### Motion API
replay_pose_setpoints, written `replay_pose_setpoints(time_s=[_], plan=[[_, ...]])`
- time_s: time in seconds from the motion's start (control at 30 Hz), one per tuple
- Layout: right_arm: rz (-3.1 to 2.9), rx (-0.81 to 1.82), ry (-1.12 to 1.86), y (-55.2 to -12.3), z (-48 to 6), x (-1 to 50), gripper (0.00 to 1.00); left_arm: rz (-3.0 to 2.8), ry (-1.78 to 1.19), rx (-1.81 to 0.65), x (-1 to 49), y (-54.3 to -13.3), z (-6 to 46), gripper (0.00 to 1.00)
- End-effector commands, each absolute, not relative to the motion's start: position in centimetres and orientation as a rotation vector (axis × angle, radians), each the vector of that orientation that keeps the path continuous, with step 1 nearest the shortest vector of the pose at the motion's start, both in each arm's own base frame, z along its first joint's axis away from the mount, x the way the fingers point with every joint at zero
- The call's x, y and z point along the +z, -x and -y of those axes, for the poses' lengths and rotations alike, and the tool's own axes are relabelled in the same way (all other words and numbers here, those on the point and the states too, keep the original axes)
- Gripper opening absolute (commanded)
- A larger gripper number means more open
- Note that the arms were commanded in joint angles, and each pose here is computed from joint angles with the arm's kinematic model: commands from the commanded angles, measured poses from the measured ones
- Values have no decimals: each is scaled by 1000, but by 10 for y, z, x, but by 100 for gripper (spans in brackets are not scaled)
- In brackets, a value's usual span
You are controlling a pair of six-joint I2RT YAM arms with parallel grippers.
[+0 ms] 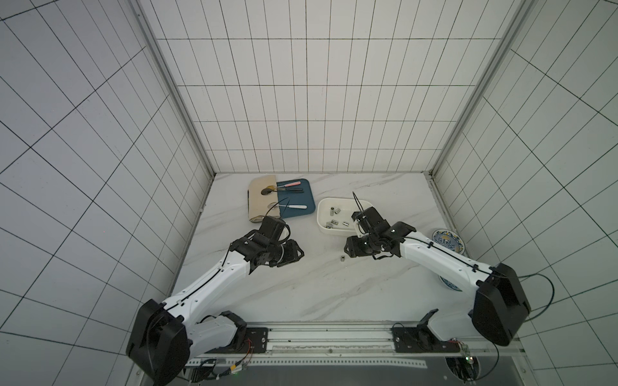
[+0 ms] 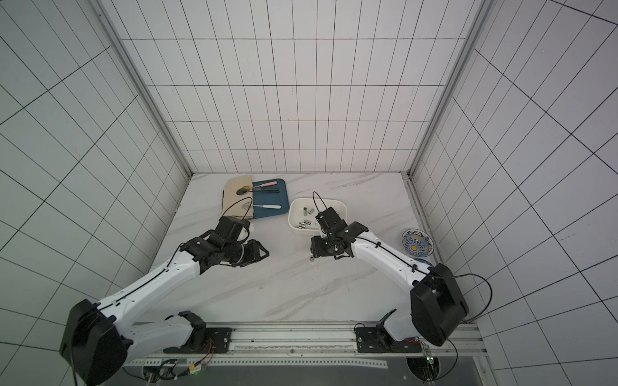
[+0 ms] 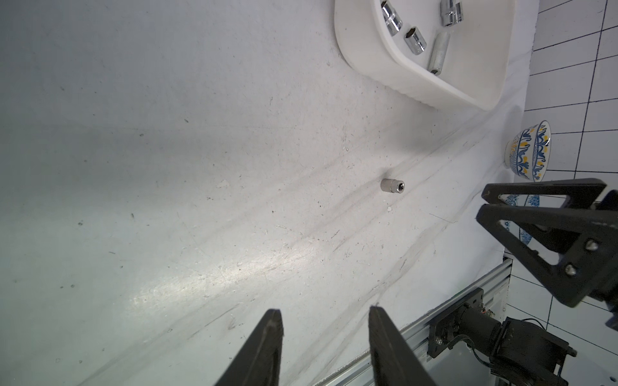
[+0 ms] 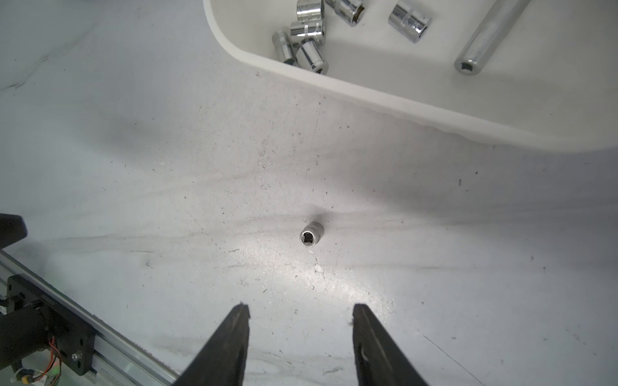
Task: Put the socket on the desktop into the storage box
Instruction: Place the socket head in the storage box, then pick up the socket head from the center of the board.
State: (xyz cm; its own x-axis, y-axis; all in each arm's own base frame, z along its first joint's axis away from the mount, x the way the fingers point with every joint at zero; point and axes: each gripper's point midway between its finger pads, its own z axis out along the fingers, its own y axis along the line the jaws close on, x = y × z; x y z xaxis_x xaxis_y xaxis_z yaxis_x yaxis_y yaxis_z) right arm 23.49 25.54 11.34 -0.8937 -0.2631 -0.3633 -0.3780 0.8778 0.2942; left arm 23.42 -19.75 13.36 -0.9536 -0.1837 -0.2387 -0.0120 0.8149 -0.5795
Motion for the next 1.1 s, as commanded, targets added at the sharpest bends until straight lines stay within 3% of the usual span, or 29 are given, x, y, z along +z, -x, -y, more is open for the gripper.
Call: replay_pose_setpoints(time_s=[0.0, 1.07], plan=[[-2722, 487, 499, -240, -264, 119, 51, -2687, 155, -891, 137, -237, 199, 45], [-2899, 293, 529, -247, -280, 50, 43, -2713, 178, -872, 123, -238, 198, 44]])
